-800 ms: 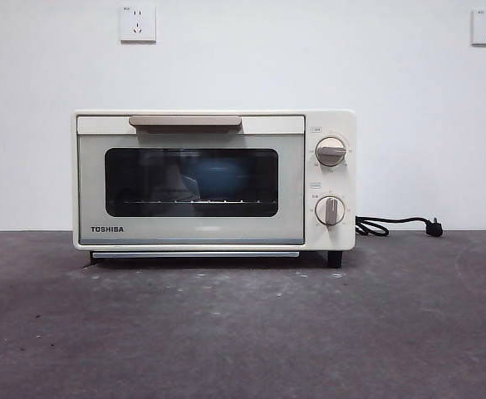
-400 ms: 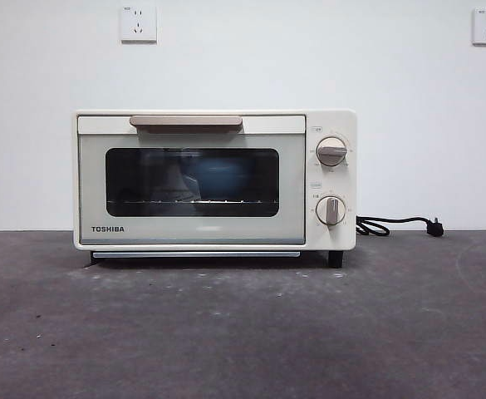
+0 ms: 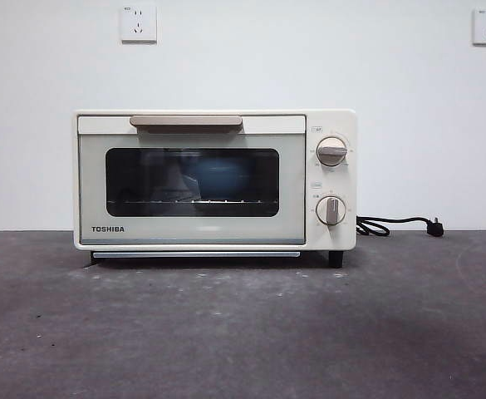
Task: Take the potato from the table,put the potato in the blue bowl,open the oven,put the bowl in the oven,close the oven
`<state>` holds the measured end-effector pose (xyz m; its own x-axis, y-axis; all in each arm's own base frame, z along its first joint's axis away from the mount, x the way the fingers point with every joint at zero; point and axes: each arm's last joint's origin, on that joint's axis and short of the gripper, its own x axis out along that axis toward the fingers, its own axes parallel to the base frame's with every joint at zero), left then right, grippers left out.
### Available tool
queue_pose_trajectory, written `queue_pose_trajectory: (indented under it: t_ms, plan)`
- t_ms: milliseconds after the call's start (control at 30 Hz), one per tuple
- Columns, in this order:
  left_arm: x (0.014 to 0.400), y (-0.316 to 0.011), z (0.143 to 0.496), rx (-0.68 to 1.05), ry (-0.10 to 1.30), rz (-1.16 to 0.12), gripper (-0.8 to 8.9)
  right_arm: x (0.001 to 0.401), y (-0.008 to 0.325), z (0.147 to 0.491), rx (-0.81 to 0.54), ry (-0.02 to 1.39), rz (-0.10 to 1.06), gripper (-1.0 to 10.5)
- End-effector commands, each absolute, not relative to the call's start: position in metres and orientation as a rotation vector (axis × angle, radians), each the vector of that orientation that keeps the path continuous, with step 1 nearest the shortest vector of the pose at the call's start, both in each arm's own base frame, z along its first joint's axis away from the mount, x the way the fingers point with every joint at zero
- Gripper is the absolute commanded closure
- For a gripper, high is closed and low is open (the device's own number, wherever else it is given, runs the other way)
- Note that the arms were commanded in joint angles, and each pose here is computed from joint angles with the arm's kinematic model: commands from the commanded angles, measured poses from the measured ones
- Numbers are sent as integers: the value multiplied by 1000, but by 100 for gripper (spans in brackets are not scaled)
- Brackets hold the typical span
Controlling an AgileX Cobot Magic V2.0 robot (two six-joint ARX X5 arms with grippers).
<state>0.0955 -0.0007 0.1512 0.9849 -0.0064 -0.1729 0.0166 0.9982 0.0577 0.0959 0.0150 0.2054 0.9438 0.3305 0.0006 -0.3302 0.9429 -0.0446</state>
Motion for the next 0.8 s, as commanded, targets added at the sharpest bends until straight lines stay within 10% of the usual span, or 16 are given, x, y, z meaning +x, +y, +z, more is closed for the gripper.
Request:
queue_pose_trajectory:
  t_ms: [33, 800]
  plan:
    - [96, -1, 147, 53, 184, -12, 818, 96, 15, 184, 3, 19, 333, 945]
    - [96, -1, 147, 53, 184, -12, 818, 94, 15, 150, 153, 181, 322, 945]
